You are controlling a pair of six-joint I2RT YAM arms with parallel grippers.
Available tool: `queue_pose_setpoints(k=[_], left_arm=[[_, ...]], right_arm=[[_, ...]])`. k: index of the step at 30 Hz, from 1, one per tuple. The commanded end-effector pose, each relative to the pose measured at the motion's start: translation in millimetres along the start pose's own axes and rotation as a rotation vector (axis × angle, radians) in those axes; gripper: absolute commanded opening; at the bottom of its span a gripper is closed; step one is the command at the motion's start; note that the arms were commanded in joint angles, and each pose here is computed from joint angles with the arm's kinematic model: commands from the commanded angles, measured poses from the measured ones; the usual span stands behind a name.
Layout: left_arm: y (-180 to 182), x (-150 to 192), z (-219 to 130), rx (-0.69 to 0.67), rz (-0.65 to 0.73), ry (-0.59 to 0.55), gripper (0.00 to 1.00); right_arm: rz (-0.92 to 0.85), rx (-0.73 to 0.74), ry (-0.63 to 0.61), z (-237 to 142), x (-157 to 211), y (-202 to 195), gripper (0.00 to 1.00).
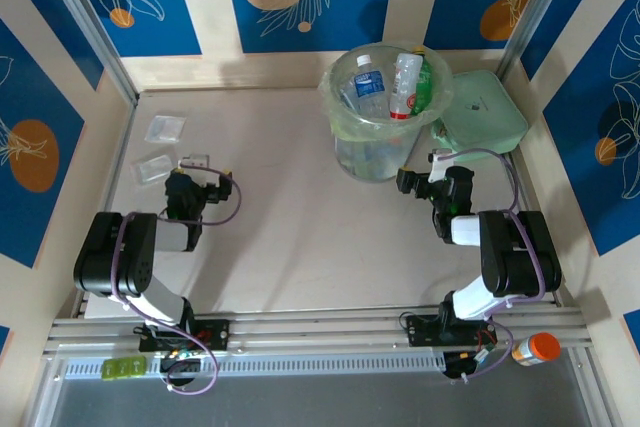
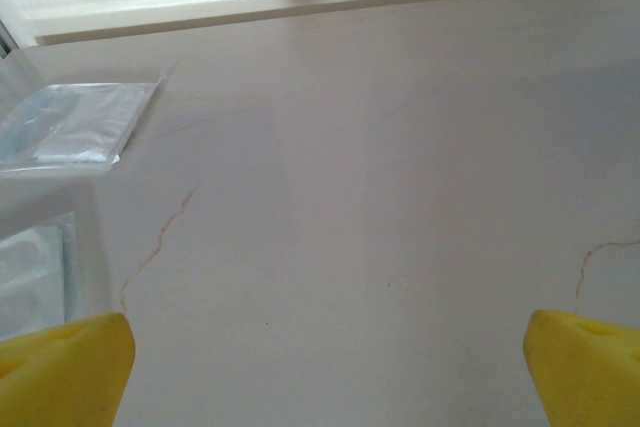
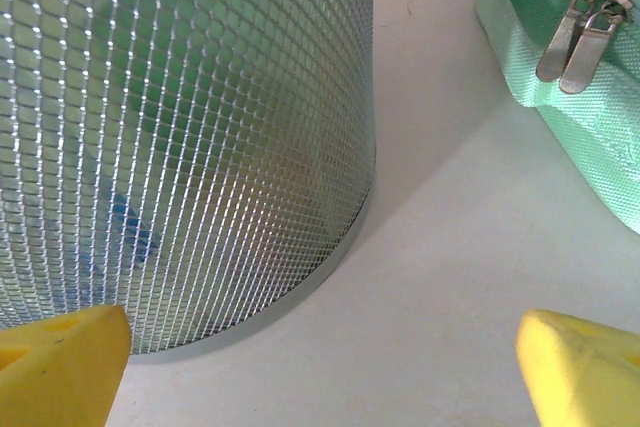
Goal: Put the plastic bottles in the bin
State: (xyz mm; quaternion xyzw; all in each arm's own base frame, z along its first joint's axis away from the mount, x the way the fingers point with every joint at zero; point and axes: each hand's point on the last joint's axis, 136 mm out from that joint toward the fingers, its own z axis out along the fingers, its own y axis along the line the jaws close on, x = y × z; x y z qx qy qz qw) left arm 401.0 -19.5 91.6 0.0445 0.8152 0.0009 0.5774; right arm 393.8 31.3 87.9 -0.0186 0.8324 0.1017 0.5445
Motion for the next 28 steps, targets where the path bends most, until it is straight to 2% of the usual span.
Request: queue_pose_setpoints(k=[1, 28], left_arm=[[-8.2, 1.6, -2.3, 0.036, 0.02, 0.003, 0.99], [-8.4, 0.9, -3.6, 0.037, 0.018, -0.003, 0.99]], right_arm=[[-0.019, 0.006, -0.02, -0.1, -6.7, 1.0, 0.99], [-0.015, 0.0, -0.019, -0.2, -6.9, 1.0, 0.99]])
